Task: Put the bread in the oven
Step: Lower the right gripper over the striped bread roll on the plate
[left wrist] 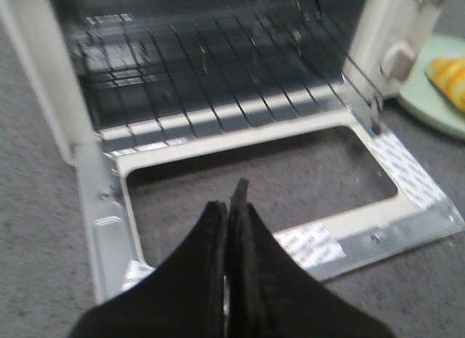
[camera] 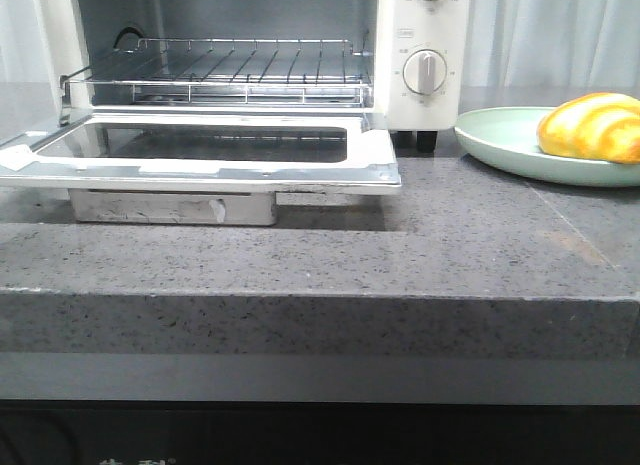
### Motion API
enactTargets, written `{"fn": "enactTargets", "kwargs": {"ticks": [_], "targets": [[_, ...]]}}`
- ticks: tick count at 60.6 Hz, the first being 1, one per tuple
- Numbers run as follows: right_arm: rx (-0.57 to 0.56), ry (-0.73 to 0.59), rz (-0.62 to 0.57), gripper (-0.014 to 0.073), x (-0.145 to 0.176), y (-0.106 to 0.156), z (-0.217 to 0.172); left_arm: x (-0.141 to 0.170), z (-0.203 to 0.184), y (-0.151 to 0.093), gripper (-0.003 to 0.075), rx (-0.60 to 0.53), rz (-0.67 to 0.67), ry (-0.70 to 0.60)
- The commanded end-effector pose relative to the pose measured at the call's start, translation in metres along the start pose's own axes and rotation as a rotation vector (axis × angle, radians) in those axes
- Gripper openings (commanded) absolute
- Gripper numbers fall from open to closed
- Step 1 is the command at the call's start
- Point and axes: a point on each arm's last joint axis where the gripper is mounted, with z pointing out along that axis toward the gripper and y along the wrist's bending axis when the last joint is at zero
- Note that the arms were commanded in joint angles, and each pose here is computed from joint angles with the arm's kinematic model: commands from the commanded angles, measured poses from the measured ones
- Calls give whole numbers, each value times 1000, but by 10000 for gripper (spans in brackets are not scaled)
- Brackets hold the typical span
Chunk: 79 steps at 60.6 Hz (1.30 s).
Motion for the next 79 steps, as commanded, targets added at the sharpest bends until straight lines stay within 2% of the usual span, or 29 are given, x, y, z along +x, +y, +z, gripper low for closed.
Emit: {"fn": "enactTargets", "kwargs": {"ticks": [1,15,28,36,39,43,51,54,57,69,79], "targets": [[1,-68,64,-59,-16,1,1,-16,-29,11,-21,-80,-36,-194],[-7,6,129,-59,-14,1,17,20,-82,23,-21,-262,-64,-299],[-9,88,205,-59,-15,1,33,57,-104,19,-21,-348,-101,-299],[5,127,274,-35,-36,2,53,65,-106,18,-20,-372,-106,-299],[9,144,277,0,-44,2,64,65,-106,18,-20,-372,-107,-298],[17,174,279,99,-54,1,81,65,-106,18,-20,-372,-107,-298],[26,252,336,435,-65,1,119,65,-106,18,-20,-372,-107,-298],[29,262,360,528,-68,0,131,65,-106,18,-20,-372,-107,-298],[42,272,392,584,-70,-3,142,65,-106,18,-20,-372,-107,-298],[109,362,584,592,-68,-29,186,65,-106,18,-20,-372,-107,-298],[39,459,634,592,-65,-29,215,65,-106,18,-20,-372,-107,-298]]}}
